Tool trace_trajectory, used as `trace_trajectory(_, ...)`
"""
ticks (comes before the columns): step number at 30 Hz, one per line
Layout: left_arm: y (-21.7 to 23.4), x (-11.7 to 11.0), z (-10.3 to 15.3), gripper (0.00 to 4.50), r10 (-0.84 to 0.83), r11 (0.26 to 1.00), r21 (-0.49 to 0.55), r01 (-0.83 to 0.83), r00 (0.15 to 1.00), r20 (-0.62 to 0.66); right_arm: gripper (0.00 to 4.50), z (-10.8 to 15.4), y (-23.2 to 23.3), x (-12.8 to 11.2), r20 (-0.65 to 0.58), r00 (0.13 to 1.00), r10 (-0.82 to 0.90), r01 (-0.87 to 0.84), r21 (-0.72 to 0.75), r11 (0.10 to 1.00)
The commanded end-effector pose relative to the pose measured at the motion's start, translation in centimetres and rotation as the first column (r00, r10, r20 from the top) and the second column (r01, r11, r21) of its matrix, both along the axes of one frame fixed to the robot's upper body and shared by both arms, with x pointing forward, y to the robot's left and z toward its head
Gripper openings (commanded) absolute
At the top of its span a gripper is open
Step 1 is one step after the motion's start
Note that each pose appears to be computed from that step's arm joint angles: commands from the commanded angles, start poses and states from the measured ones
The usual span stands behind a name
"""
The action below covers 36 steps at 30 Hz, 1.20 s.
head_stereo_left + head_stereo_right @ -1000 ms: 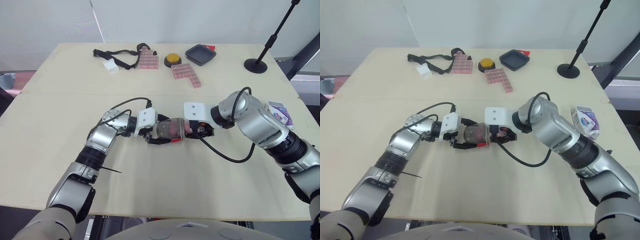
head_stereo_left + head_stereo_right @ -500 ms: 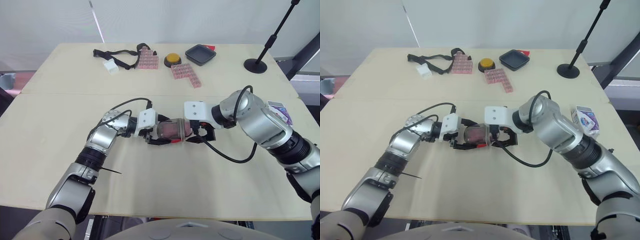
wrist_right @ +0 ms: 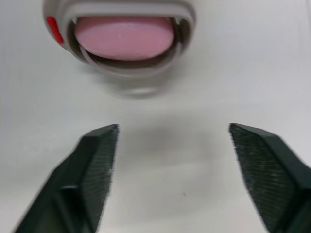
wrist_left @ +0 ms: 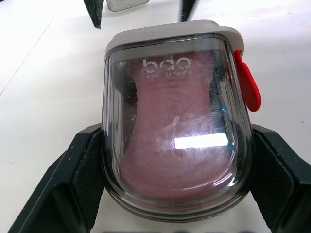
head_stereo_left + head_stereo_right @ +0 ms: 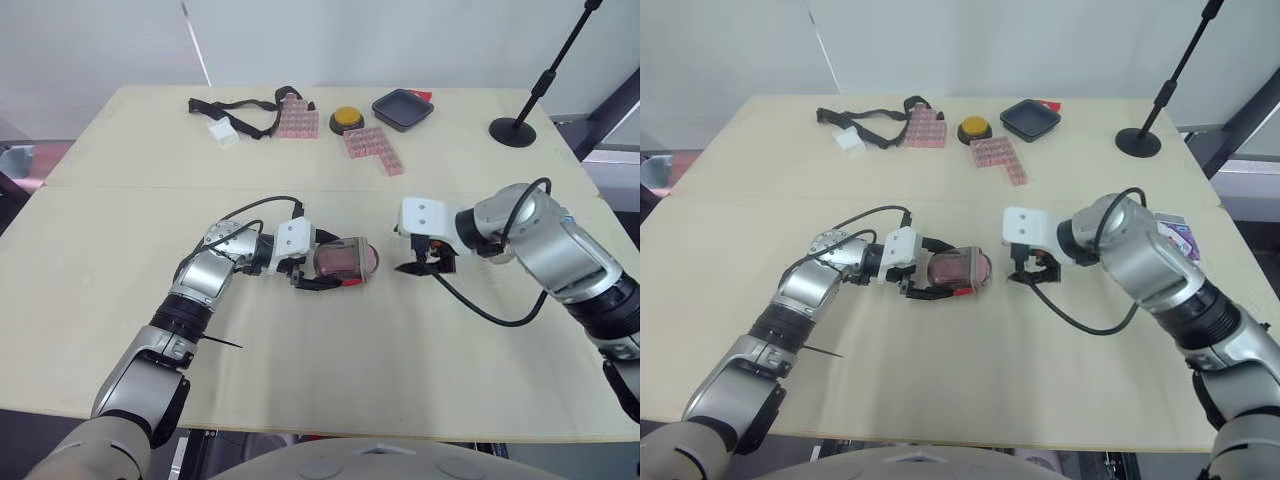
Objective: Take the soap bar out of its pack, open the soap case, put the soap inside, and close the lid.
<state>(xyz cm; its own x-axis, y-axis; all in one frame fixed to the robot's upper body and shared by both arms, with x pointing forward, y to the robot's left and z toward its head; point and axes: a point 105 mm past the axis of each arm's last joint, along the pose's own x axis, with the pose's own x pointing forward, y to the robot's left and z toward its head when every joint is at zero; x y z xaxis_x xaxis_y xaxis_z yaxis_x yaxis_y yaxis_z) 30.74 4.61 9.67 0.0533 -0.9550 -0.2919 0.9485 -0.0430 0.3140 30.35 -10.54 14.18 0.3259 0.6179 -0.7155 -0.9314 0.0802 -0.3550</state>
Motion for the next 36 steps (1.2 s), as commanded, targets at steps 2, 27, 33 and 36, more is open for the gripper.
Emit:
trace_trajectory(2, -0.1, 0.1, 1.5, 3.47, -0.015, 1.0, -0.026, 0.016, 0.999, 0.052, 2.03, 1.0, 1.1, -0.7, 0.019, 0.999, 0.05, -0.051, 0.065, 0.997)
trace_trajectory(27, -0.4, 0.1, 2.0, 3.47, -0.008, 0.999, -0.04, 0.011, 0.998, 0.057, 0.02, 0.3, 4.4, -1.7, 0.039, 0.983, 0.178, -0.179, 0.05, 0.982)
trace_trajectory(33, -0.1, 0.2, 1.8, 3.47, -0.003, 0.999, -0.034, 0.005, 0.998, 0.058, 0.02, 0.1, 3.3, -1.2, 0.021, 0.992, 0.123, -0.124, 0.055, 0.991)
trace_trajectory(36, 0.0, 0.2, 1.8, 3.47, 0.001, 0.999, -0.035, 0.001, 0.998, 0.058, 0.02, 0.2, 2.2, -1.2, -0.001, 0.996, 0.088, -0.088, 0.059, 0.994)
